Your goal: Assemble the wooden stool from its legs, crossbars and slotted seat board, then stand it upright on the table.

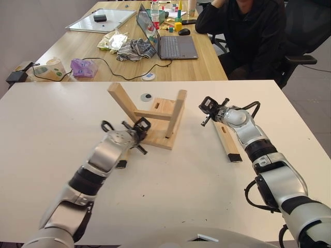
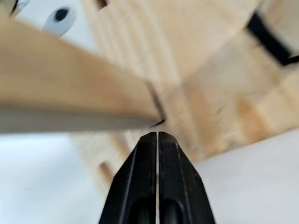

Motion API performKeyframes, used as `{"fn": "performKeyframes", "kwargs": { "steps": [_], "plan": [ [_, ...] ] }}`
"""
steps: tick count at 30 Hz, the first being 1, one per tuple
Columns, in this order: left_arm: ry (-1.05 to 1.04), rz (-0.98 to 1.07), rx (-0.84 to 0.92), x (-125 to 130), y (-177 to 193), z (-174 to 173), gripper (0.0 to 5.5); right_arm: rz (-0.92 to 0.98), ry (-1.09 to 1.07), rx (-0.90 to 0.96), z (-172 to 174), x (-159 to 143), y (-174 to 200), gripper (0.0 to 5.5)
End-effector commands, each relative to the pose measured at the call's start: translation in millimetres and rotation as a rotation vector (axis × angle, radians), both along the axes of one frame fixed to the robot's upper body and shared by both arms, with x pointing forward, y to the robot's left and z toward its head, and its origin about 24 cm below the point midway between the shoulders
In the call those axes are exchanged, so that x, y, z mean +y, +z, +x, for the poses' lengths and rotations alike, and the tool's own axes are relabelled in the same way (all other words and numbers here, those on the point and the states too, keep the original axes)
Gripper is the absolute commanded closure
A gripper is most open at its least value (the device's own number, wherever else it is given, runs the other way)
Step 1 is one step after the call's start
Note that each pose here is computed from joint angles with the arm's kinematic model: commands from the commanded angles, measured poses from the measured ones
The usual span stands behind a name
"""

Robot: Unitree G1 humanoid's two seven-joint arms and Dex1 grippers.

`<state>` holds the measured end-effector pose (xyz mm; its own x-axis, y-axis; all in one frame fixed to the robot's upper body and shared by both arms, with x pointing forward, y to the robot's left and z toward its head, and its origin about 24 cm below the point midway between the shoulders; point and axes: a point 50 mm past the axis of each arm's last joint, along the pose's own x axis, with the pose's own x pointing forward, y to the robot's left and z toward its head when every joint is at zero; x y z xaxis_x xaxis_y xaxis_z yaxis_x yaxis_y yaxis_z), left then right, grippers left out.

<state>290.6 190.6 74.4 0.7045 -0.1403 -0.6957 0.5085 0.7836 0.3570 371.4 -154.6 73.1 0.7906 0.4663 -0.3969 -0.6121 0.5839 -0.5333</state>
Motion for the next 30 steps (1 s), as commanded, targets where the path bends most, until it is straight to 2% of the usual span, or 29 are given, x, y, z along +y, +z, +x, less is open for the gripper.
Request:
{"fn": "performKeyframes", "kwargs": {
  "steps": [1, 5, 10, 14, 17, 21, 27, 30],
  "plan": [
    [0.025, -0.017, -0.007, 15.6, 5.5, 2.1, 5.46, 0.018, 0.03, -0.046, 7.9, 19.7, 5.8, 5.5],
    [-0.018, -0.176, -0.066, -10.8, 23.4, 6.5, 5.46, -0.077, 0.152, -0.095, 13.7, 48.0, 9.7, 5.5],
    [-0.026, -0.212, -0.079, -21.9, 27.2, 6.4, 5.46, -0.199, 0.168, -0.024, 12.9, 49.7, -4.0, 5.5],
    [-0.038, -0.225, -0.033, -28.9, 15.7, 6.0, 5.46, -0.186, 0.133, -0.042, 15.1, 48.8, -2.2, 5.5],
    [0.02, -0.123, -0.068, -25.4, 0.7, 21.1, 5.46, -0.147, 0.103, -0.077, 16.2, 44.0, 0.8, 5.5],
    [0.097, -0.238, -0.09, -21.0, 3.0, 21.2, 5.46, -0.058, 0.051, -0.1, 11.7, 19.1, -2.0, 5.5],
    [0.216, -0.611, -0.093, 26.7, 42.7, 5.2, 4.46, 0.037, -0.02, -0.153, 1.7, -14.3, 1.6, 5.5],
    [0.211, -0.724, -0.084, 24.1, 44.1, 9.8, 4.01, 0.046, -0.039, -0.157, 1.9, -13.4, 4.2, 5.5]
  ]
}}
